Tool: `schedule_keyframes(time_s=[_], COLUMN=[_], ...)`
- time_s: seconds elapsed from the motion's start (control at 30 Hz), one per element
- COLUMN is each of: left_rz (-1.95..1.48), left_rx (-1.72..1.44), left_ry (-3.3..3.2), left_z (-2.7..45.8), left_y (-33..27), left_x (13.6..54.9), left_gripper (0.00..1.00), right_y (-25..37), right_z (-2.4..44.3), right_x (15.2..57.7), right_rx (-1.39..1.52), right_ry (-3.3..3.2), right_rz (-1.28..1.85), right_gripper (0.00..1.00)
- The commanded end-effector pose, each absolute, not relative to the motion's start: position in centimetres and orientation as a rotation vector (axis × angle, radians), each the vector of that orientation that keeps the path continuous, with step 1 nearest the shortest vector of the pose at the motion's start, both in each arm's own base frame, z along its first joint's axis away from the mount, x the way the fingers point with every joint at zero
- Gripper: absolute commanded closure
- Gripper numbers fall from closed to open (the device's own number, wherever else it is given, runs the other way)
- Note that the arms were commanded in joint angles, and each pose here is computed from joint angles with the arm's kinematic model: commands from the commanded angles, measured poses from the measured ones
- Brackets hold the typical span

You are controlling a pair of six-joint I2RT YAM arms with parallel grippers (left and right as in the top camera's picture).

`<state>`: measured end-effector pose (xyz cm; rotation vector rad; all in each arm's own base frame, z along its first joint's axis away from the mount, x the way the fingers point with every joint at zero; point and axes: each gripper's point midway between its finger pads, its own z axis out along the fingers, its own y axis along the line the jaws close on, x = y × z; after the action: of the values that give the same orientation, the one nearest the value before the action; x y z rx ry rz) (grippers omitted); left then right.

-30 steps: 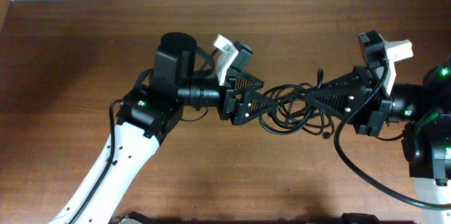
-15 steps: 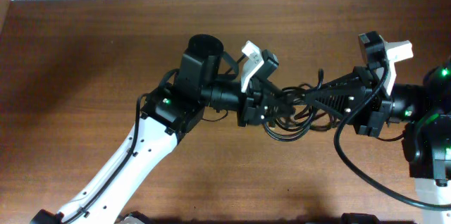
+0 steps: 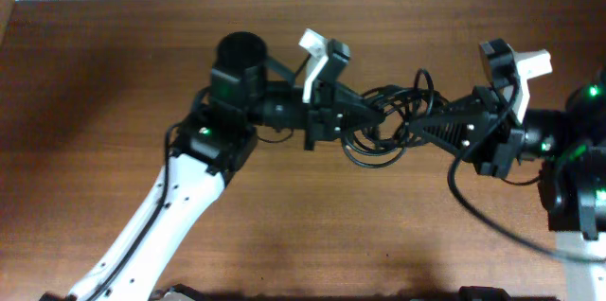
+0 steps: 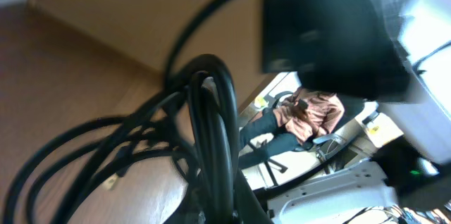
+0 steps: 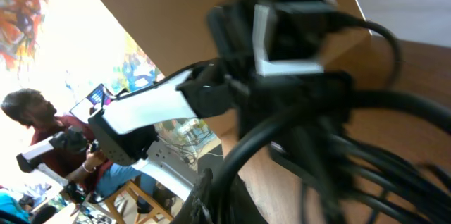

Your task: Untangle cables

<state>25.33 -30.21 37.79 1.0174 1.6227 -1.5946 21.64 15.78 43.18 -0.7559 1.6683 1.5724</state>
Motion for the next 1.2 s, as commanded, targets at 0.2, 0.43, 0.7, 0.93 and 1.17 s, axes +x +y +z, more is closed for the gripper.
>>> schedule_keyframes(time_s=[0.2,0.43,0.7,0.93,1.17], left_rz=[-1.580,-1.566,-1.469,-1.490,-1.578], left_rx=[1.137,1.151,0.950,0.930,1.049], left_ry=[1.396,1.355,1.429,1.445,1.290], left_z=[44.5,45.2,45.6,45.4,47.6], left_y=[-26.7,-27.2,-27.5,-29.1,-30.5], left_x=[19.5,18.7,22.0,21.7,18.0], left_gripper=[1.00,1.00,1.00,1.00,1.00], right_y=[15.7,15.5,16.9,18.6,17.8], right_z=[40.1,39.0,39.0,38.4,35.9], right_x=[26.3,27.8,27.0,27.5,30.4], right_rx=[-0.658,-0.609,-0.656,-0.639,-0.405], right_ry=[1.762,1.795,1.794,1.828,1.975], right_rz=[1.673,1.674,1.703,1.653,1.500], right_gripper=[0.73,0.39,0.35,0.32,0.31])
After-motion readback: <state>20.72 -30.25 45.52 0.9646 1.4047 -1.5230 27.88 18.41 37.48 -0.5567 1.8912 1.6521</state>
